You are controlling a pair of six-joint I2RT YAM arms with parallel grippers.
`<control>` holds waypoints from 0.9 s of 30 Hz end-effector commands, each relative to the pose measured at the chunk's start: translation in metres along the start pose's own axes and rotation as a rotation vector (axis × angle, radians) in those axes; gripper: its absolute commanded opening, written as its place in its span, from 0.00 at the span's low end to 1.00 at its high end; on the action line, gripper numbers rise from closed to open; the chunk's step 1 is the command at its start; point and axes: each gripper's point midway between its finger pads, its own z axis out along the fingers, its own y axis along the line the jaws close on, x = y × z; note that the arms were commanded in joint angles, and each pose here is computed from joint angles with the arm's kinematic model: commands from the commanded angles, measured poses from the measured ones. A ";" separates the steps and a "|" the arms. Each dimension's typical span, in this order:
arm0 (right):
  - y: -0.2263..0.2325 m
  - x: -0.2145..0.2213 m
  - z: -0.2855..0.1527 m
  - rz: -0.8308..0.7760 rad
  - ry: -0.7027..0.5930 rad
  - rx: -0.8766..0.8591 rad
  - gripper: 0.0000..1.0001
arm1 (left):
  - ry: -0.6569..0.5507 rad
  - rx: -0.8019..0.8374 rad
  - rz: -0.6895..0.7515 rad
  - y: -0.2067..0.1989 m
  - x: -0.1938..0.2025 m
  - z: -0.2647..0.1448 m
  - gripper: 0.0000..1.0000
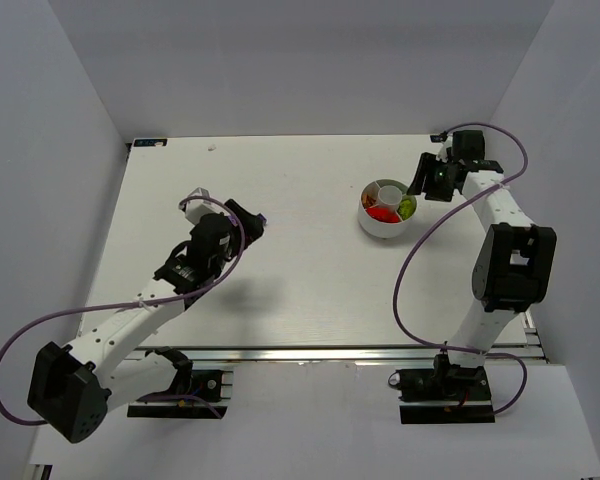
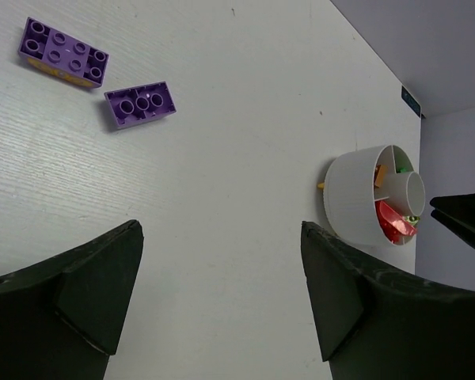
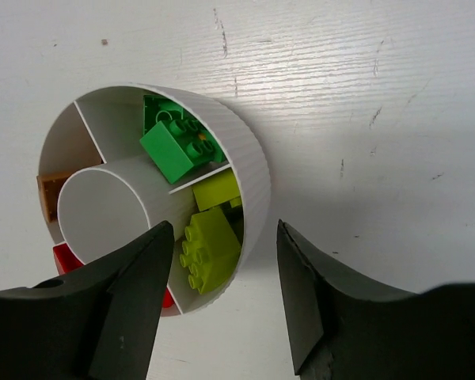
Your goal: Sort the legos into containers by color
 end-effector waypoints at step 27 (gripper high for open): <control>0.117 0.028 -0.163 -0.776 -0.368 -0.990 0.61 | 0.368 -0.056 0.635 0.015 -0.011 0.131 0.74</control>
